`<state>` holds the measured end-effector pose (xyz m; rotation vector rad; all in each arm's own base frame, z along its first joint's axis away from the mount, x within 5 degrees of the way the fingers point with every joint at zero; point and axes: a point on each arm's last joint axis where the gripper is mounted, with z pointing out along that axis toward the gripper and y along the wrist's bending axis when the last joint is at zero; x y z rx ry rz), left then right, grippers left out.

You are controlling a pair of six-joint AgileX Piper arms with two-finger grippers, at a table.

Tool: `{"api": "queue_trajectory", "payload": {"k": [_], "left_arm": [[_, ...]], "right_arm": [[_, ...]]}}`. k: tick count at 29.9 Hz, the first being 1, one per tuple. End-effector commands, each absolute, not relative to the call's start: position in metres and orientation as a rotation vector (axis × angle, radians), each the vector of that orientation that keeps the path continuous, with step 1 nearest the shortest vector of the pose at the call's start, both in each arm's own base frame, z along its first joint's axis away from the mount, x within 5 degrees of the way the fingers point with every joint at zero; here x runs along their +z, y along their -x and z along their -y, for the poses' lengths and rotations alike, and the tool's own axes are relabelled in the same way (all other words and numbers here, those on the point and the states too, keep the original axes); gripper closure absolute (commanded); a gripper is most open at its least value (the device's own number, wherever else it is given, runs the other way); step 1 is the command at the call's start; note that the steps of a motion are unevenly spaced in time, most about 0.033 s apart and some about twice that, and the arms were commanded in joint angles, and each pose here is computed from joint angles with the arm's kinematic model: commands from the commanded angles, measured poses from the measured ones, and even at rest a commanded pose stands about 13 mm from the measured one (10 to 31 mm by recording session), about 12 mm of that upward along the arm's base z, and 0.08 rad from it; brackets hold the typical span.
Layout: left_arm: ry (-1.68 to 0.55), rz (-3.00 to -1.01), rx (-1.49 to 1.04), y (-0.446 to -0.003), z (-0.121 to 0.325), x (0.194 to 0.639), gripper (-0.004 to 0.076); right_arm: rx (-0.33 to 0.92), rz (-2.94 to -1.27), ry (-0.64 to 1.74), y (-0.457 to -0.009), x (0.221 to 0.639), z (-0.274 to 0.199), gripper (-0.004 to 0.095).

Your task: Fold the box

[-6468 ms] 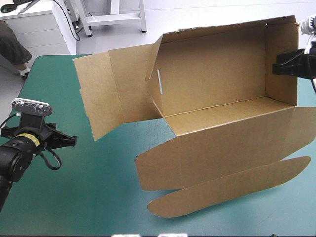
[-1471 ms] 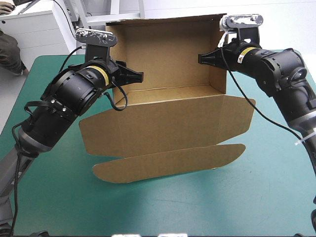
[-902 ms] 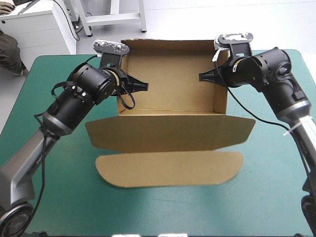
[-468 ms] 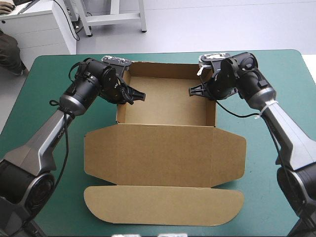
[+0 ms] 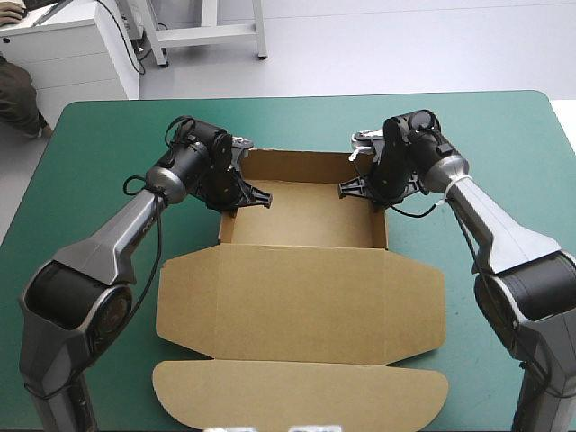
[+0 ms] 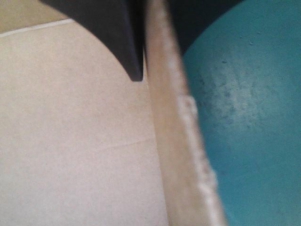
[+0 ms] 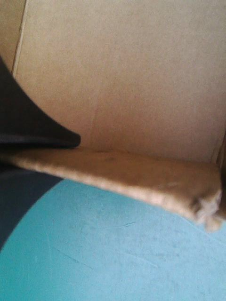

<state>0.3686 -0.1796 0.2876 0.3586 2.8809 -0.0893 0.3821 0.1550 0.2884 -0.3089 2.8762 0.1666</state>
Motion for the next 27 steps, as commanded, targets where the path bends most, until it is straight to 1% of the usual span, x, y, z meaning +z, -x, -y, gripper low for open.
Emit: {"api": "queue_trajectory", "payload": {"k": [1,3,6,8,9,10,13,15,16,17,22,27], "left_arm": [[-0.435,-2.820,-0.188,-0.360,0.187,0.312,0.0706],[-0.437,-2.834,-0.182,-0.360,0.186,0.310,0.0695],[-0.438,-2.853,-0.193,-0.358,0.187,0.310,0.0630],[-0.432,-2.862,-0.191,-0.357,0.186,0.310,0.0538],[-0.432,-2.862,-0.191,-0.357,0.186,0.310,0.0489],[-0.431,-2.864,-0.199,-0.357,0.187,0.310,0.0421],[-0.427,-2.867,-0.230,-0.356,0.188,0.311,0.0182],[-0.425,-2.867,-0.245,-0.355,0.189,0.312,0.0043],[-0.418,-2.869,-0.246,-0.355,0.189,0.312,0.0003],[-0.413,-2.869,-0.247,-0.355,0.189,0.312,-0.0011],[-0.413,-2.833,-0.235,-0.350,0.185,0.325,-0.0006],[-0.411,-2.750,-0.192,-0.338,0.174,0.353,-0.0006]], "right_arm": [[0.278,-2.835,0.399,-0.372,0.310,-0.162,0.0928],[0.294,-2.844,0.396,-0.373,0.307,-0.163,0.0928],[0.303,-2.854,0.371,-0.374,0.306,-0.164,0.0893],[0.304,-2.858,0.361,-0.374,0.305,-0.164,0.0777],[0.304,-2.859,0.358,-0.374,0.305,-0.164,0.0705],[0.311,-2.859,0.357,-0.374,0.305,-0.164,0.0571],[0.341,-2.858,0.353,-0.373,0.307,-0.166,0.0173],[0.343,-2.859,0.341,-0.372,0.307,-0.166,-0.0001],[0.346,-2.860,0.334,-0.372,0.307,-0.166,-0.0034],[0.351,-2.859,0.328,-0.372,0.308,-0.166,-0.0030],[0.358,-2.837,0.312,-0.368,0.318,-0.164,-0.0023],[0.330,-2.775,0.318,-0.358,0.340,-0.157,-0.0023]]}}
